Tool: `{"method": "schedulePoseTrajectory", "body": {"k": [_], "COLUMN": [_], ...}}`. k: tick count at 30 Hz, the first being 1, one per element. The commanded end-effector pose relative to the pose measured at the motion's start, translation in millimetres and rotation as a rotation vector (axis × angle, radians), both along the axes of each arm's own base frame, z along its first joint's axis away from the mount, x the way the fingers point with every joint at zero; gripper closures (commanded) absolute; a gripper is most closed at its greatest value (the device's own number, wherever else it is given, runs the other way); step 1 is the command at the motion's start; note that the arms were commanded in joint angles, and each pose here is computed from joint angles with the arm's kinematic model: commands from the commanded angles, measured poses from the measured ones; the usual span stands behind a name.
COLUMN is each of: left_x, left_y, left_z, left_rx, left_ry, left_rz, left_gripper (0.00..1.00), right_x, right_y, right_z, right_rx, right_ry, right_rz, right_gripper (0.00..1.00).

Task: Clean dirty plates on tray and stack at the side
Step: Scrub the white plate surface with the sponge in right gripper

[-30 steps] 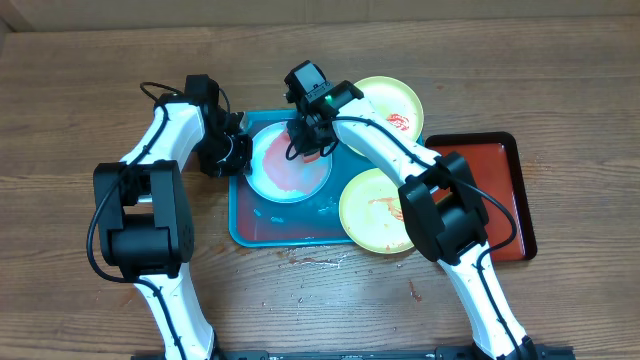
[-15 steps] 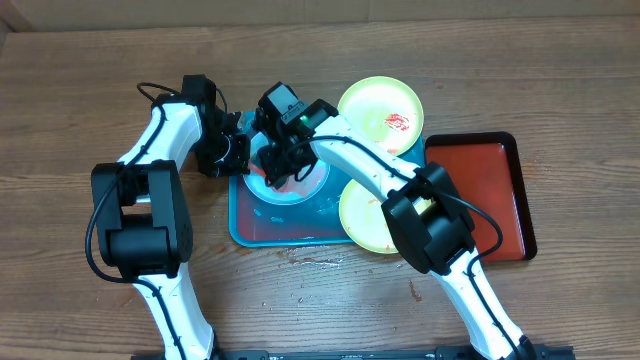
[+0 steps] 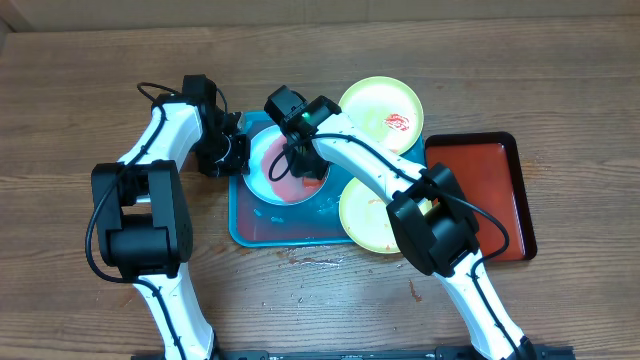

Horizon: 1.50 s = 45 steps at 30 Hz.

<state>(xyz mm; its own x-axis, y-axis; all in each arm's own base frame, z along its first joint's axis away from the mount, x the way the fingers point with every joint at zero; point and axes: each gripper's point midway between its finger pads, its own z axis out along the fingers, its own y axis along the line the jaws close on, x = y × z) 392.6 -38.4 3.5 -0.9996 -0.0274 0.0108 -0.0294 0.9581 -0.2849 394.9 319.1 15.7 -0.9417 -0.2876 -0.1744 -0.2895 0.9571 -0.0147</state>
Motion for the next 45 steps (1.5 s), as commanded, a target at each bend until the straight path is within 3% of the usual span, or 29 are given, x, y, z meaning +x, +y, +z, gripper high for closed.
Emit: {"method": "schedulePoseTrajectory", "body": {"k": [1, 6, 11, 18, 26, 32, 36, 45], "left_x": [-15, -15, -15, -14, -14, -14, -14, -14], "left_y": [28, 28, 28, 28, 28, 28, 28, 28], "left_z": [-20, -20, -20, -20, -20, -20, -20, -20], "left_rx": [0.141, 0.141, 0.141, 0.14, 0.14, 0.14, 0.14, 0.14], "left_ry": [0.063, 0.063, 0.063, 0.062, 0.062, 0.062, 0.062, 0.062], "left_rz": [0.005, 0.005, 0.005, 0.005, 0.005, 0.006, 0.006, 0.006], "left_gripper": [0.96, 0.96, 0.96, 0.96, 0.96, 0.96, 0.96, 0.96], "right_x": [50, 50, 28, 6, -26, -46, -48, 5], "right_y": [-37, 28, 54, 88, 97, 76, 49, -45], "right_z": [15, -6, -28, -19, -12, -13, -14, -2], "right_rx": [-0.169, 0.126, 0.252, 0.448, 0.547, 0.471, 0.327, -0.19], "right_ry": [-0.247, -0.17, -0.039, 0.062, 0.206, 0.307, 0.301, -0.016], "right_rz": [-0.099, 0.031, 0.113, 0.247, 0.301, 0.287, 0.247, -0.051], "right_gripper": [0.96, 0.97, 0.96, 0.96, 0.96, 0.96, 0.96, 0.96]}}
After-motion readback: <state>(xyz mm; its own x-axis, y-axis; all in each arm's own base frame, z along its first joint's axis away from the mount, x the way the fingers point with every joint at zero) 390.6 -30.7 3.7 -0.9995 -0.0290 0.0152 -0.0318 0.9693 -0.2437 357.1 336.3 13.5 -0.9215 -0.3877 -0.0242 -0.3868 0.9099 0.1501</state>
